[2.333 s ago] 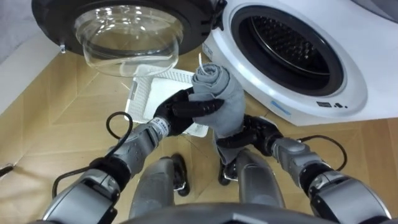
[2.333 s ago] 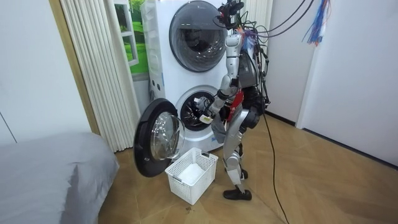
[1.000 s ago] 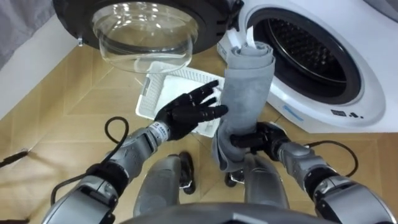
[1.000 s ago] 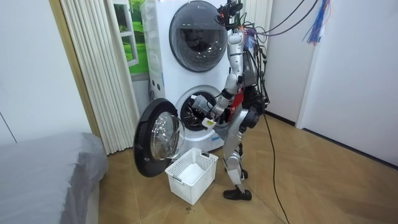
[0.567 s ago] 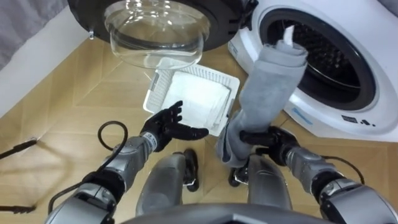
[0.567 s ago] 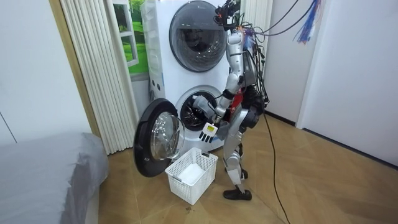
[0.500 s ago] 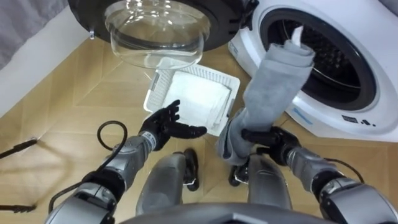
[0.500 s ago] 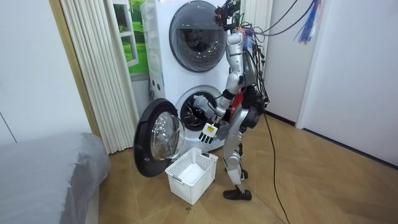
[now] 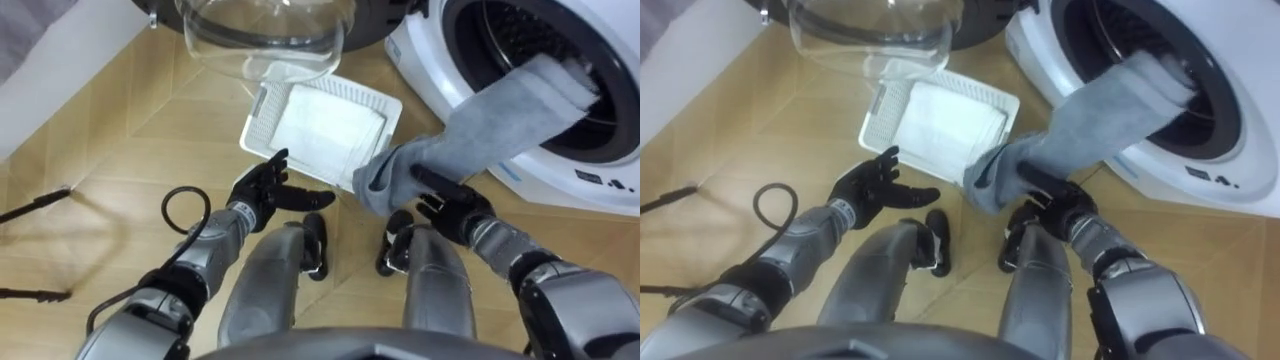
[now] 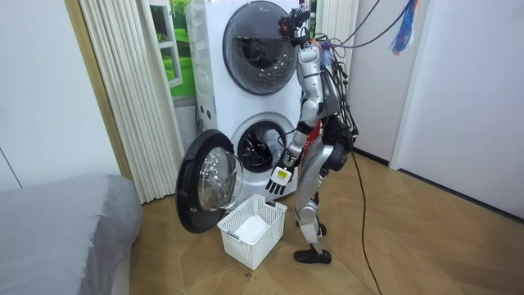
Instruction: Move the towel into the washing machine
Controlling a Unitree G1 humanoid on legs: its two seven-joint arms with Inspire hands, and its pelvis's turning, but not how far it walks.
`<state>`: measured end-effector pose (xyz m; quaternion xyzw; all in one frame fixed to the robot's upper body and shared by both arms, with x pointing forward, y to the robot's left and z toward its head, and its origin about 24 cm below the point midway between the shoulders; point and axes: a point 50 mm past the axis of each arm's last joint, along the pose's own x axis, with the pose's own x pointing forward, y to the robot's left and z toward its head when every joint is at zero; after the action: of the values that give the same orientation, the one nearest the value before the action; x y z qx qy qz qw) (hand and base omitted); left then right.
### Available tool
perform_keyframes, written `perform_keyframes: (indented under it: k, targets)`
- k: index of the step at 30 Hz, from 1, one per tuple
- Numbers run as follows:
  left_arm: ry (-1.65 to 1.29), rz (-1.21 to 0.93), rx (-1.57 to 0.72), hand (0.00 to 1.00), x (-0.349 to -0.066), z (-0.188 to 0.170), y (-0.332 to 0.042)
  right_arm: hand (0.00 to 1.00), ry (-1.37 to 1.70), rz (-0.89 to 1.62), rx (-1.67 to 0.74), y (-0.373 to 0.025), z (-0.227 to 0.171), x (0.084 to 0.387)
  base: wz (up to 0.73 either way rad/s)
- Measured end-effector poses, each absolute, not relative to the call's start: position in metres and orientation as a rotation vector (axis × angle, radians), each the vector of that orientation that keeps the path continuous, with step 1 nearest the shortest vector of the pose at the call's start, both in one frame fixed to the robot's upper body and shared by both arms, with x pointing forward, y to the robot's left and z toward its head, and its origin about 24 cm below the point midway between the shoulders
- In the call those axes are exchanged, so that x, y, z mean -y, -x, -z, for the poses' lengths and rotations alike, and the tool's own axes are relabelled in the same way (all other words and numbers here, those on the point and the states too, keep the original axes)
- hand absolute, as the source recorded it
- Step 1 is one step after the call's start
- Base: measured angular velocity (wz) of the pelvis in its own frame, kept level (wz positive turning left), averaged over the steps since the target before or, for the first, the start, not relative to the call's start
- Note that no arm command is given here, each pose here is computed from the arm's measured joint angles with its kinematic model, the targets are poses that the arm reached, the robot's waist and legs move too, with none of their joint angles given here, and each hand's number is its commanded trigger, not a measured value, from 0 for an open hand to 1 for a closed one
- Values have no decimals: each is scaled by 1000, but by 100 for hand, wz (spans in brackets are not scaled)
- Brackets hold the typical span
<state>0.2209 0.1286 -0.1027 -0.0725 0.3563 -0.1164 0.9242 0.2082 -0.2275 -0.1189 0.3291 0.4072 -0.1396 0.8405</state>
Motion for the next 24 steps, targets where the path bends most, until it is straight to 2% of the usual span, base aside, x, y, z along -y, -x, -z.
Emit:
perform_keyframes:
  k: [4,14,24]
  targets:
    - [157,253,-730,0,-125,102,-220,100,-781,365,-821,-206,116,240,8]
    - [180,243,-761,0,-126,103,-220,100,-898,395,-787,-209,113,245,7]
    - [199,216,-749,0,-128,99,-219,100,-974,398,-700,-237,92,253,-1]
